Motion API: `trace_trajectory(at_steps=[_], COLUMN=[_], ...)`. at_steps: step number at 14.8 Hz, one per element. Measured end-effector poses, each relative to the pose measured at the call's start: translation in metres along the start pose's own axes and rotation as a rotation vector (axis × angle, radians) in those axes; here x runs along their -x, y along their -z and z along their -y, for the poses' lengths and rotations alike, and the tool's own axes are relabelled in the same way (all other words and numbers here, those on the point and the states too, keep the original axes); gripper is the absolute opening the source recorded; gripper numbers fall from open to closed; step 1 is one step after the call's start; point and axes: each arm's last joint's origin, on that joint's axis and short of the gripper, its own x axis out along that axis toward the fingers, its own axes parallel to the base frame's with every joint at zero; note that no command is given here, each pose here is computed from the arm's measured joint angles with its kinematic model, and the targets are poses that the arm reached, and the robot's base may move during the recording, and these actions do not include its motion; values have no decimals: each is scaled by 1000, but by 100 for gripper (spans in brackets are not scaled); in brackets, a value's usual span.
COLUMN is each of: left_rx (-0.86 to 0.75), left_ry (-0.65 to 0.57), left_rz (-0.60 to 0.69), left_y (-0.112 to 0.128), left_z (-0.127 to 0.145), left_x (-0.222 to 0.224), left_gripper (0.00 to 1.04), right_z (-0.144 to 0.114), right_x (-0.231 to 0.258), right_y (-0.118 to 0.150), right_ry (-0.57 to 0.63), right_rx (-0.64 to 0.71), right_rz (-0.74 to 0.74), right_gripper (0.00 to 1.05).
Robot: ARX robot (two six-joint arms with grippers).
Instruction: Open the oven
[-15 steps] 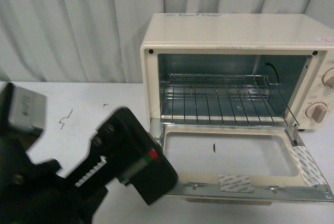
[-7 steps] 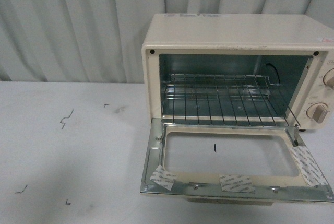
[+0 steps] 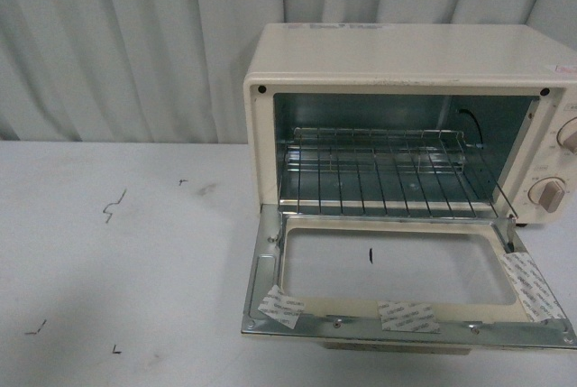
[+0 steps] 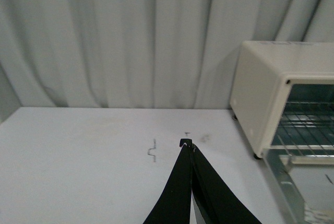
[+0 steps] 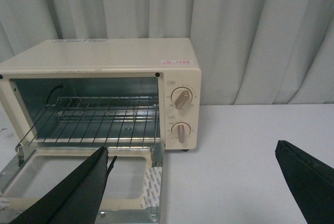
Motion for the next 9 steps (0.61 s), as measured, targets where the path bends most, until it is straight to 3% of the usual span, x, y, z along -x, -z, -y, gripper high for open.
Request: trace_trajectory(at_steps=[9], left_rx=[0], left_ry=[5], left_rz=[-22], left_y=[5], left_z=[-1], left_x=[20], left_gripper=[2], right_z=[0], right_x=[0], right_y=[0], right_ry=[1], right_rx=[0], right_rz=[-1], right_gripper=[98])
